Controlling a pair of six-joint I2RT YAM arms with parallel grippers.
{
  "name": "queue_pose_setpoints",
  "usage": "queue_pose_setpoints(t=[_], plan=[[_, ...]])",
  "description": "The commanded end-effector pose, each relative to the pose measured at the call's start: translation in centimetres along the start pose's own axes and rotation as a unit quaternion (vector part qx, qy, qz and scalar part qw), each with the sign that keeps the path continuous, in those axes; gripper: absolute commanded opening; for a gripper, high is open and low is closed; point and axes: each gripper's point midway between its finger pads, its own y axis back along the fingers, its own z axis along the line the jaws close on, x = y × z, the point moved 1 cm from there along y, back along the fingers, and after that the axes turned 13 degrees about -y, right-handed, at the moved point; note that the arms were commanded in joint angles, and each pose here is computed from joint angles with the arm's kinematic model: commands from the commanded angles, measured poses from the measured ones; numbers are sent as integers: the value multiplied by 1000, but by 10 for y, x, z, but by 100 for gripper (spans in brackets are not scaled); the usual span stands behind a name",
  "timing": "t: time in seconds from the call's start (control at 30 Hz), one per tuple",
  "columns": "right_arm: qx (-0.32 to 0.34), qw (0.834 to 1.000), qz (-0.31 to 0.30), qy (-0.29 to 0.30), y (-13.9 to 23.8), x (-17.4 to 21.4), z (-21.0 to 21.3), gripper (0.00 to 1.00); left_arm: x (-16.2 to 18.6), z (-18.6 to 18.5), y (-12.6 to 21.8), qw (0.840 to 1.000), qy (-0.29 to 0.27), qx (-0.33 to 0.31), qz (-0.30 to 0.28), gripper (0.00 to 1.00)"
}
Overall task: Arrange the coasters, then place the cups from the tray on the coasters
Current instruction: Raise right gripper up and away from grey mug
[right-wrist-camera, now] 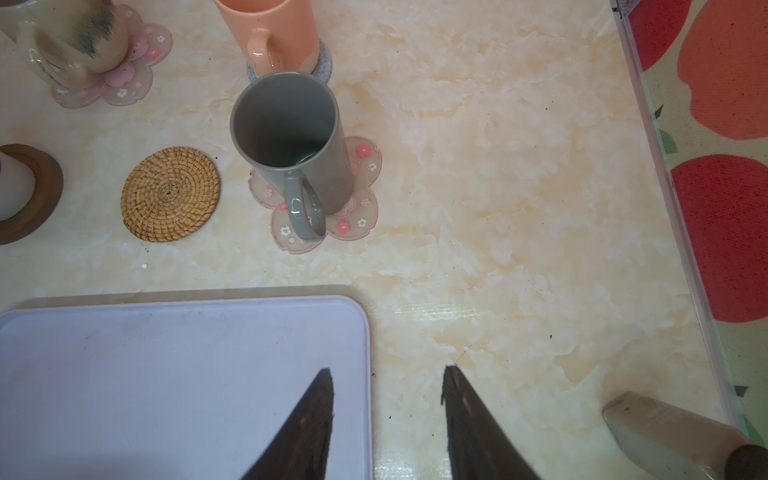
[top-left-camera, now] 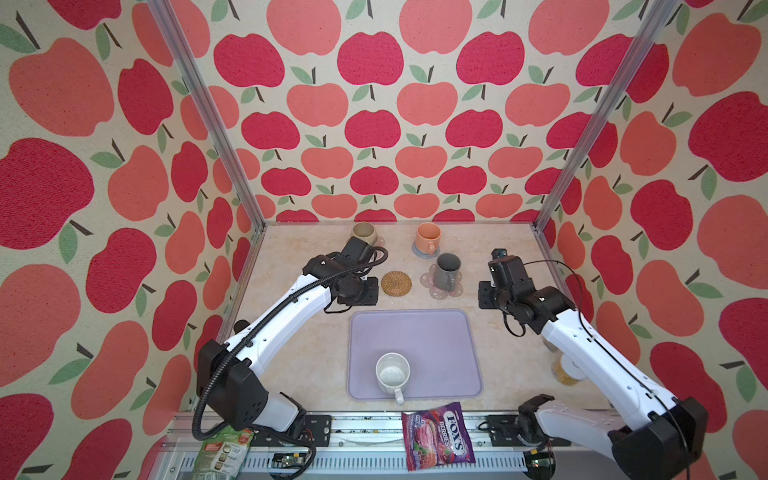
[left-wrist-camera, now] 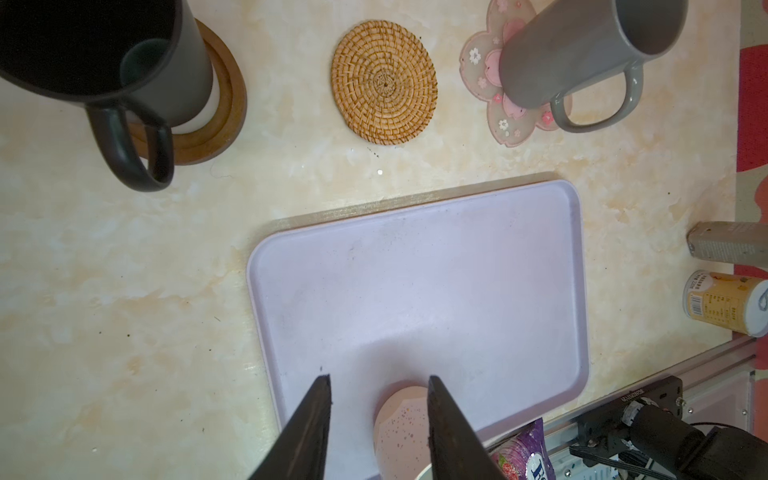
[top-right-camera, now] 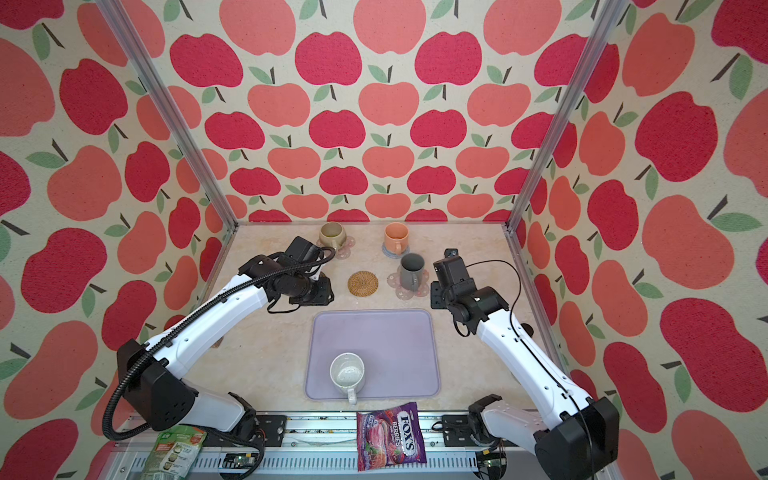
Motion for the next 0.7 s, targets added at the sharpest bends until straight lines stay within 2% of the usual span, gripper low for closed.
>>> queue_pose_setpoints(t=[0.0,0.37,0.67], plan=[[-2,1000,18,-8,4,17,-4,46,15,4,8,999,20,-27,-1,41],[-76,993,90,-10,10,74,24,45,73,19,12,996,53,-65,37,41],[-117,982,147,5,7,117,54,44,117,23,-7,990,75,-58,101,37]])
